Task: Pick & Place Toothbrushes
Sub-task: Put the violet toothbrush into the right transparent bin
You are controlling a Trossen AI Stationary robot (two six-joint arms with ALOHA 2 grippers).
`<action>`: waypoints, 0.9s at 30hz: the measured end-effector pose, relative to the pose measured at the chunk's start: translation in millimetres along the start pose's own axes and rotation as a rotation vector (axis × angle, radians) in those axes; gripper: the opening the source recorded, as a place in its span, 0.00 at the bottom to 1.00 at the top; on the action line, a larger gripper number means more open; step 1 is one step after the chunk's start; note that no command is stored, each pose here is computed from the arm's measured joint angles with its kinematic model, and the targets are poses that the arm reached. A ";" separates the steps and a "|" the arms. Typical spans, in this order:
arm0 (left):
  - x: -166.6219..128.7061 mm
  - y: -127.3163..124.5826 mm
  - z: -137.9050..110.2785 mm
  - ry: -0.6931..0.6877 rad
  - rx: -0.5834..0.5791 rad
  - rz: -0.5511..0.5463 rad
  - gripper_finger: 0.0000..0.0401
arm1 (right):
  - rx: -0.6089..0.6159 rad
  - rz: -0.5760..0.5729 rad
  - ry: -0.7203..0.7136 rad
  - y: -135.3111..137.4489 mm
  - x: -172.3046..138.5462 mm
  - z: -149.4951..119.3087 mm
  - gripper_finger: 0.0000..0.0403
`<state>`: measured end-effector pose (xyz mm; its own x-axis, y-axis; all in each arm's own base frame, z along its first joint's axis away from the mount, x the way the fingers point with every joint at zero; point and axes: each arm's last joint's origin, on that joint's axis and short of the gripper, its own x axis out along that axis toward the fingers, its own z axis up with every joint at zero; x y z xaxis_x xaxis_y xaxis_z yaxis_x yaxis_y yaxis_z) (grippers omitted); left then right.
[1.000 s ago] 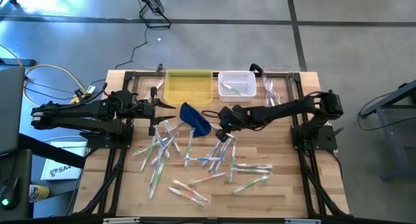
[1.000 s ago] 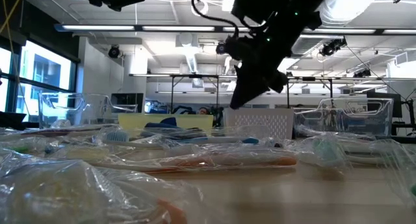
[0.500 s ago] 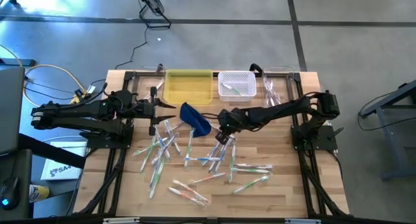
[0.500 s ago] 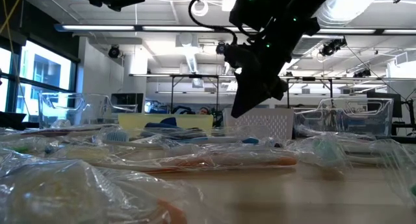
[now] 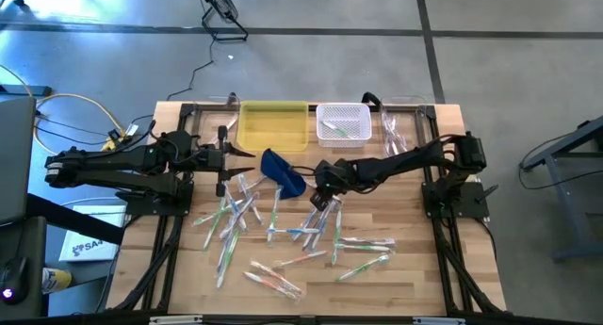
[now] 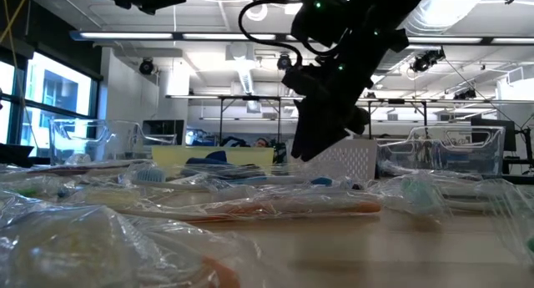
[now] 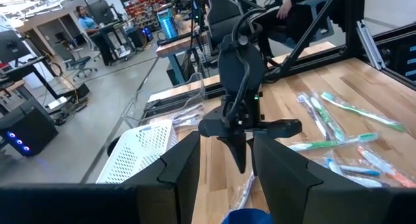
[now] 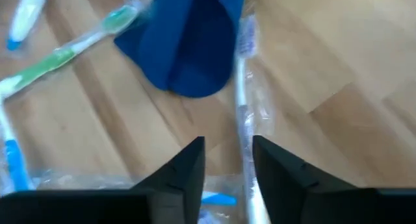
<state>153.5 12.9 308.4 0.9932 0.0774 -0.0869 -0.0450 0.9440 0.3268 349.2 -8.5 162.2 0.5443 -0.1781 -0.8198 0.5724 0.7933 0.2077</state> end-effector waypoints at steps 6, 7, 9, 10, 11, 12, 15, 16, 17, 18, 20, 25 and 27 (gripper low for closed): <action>0.0 0.0 0.0 0.000 0.000 0.000 0.35 | -0.028 -0.024 -0.002 -1.4 5.1 -1.3 0.41; 0.0 -0.1 0.0 0.000 0.000 0.000 0.35 | -0.030 -0.030 0.008 -1.8 7.5 -2.8 0.41; 0.0 -0.1 0.0 0.000 0.000 0.000 0.35 | -0.038 -0.045 0.034 -2.5 15.7 -7.9 0.41; 0.0 0.0 0.0 0.000 0.000 0.000 0.35 | -0.041 -0.046 0.042 -2.0 19.8 -10.1 0.40; 0.0 0.0 -0.1 0.001 0.000 0.000 0.35 | -0.044 -0.049 0.056 -2.3 23.9 -12.4 0.40; 0.0 -0.1 -0.1 0.002 0.000 -0.001 0.35 | -0.050 -0.055 0.068 -2.0 27.5 -15.4 0.40; -0.1 -0.2 -0.3 0.003 0.000 -0.001 0.35 | -0.061 -0.077 0.075 -1.3 34.0 -19.9 0.38; -0.1 -0.2 -0.3 0.003 0.000 -0.002 0.35 | -0.062 -0.083 0.075 -0.9 34.9 -20.7 0.38; 0.0 -0.2 -0.3 0.003 0.000 -0.002 0.35 | -0.062 -0.094 0.071 -1.1 35.3 -21.2 0.38; 0.0 -0.2 -0.3 0.003 0.000 -0.001 0.35 | -0.063 -0.101 0.068 -1.2 35.3 -21.3 0.37; 0.0 0.0 0.0 0.000 0.000 0.000 0.35 | -0.065 -0.121 0.058 -1.5 35.4 -21.6 0.36; 0.0 0.0 0.0 0.000 0.000 0.000 0.35 | -0.055 -0.145 0.046 -5.2 34.5 -19.3 0.29; 0.0 0.0 0.0 0.000 0.000 0.000 0.35 | -0.034 -0.145 0.048 -7.2 34.8 -17.9 0.24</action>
<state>153.5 12.8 308.4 0.9932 0.0773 -0.0872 -0.0447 0.9439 0.3271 353.1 -10.0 122.6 0.4270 -0.2648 -0.8646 0.6211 0.7808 0.0676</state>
